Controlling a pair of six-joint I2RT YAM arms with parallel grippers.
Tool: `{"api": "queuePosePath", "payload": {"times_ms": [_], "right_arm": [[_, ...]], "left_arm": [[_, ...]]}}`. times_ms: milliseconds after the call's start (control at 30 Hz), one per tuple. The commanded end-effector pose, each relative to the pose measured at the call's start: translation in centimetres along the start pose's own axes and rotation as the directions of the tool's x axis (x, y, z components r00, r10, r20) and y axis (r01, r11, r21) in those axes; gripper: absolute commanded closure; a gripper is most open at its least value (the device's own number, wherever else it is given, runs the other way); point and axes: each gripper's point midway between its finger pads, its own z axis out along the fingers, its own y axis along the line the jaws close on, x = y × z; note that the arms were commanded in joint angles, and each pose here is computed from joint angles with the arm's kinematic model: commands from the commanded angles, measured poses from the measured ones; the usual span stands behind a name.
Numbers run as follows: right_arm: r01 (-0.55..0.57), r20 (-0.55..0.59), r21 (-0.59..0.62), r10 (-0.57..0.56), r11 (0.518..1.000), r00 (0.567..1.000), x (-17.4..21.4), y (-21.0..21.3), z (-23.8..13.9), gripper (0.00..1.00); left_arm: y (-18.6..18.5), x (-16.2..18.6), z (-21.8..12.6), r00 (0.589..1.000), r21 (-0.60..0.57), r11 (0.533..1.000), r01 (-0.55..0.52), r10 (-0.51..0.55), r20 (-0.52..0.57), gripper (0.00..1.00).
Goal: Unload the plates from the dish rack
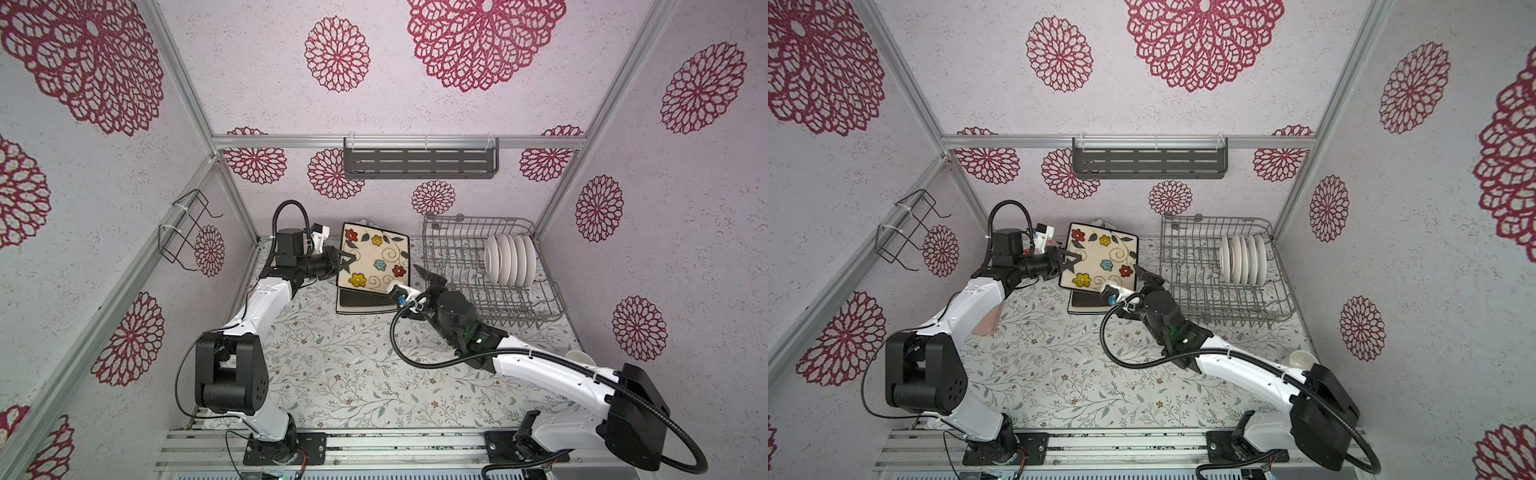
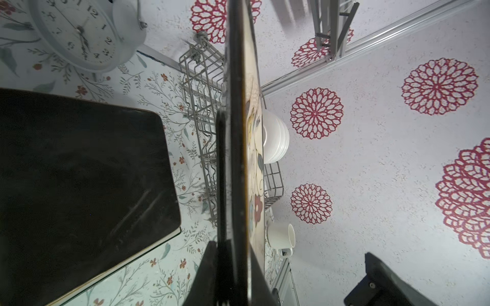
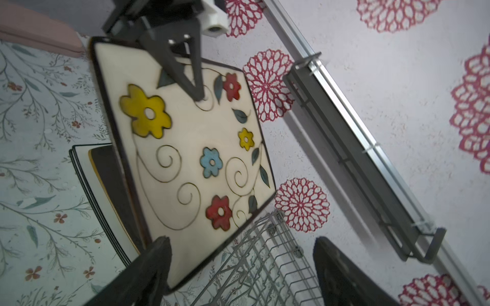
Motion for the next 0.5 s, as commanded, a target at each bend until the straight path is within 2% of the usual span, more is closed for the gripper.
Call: {"api": "queuePosePath", "payload": {"times_ms": [0, 200, 333, 467], "right_arm": [[-0.323, 0.028, -0.035, 0.324, 0.946, 0.946, -0.1, -2.7, -0.9, 0.14], [-0.54, -0.054, -0.07, 0.537, 0.839, 0.842, 2.1, -4.0, 0.5, 0.14], [-0.689, -0.127, -0.072, 0.678, 0.721, 0.724, 3.4, -4.2, 2.4, 0.15], [-0.778, -0.16, -0.079, 0.762, 0.623, 0.627, 3.6, -4.0, 3.8, 0.16]], "left_arm": [[-2.3, -1.7, -0.5, 0.993, 0.078, 0.991, -0.107, 0.103, 0.055, 1.0], [-1.1, -1.7, -0.2, 0.994, 0.05, 0.994, -0.099, 0.096, 0.058, 1.0], [0.0, -1.6, 0.1, 0.995, 0.032, 0.996, -0.084, 0.083, 0.055, 1.0], [0.8, -1.4, 0.5, 0.996, 0.024, 0.997, -0.072, 0.07, 0.048, 1.0]]}}
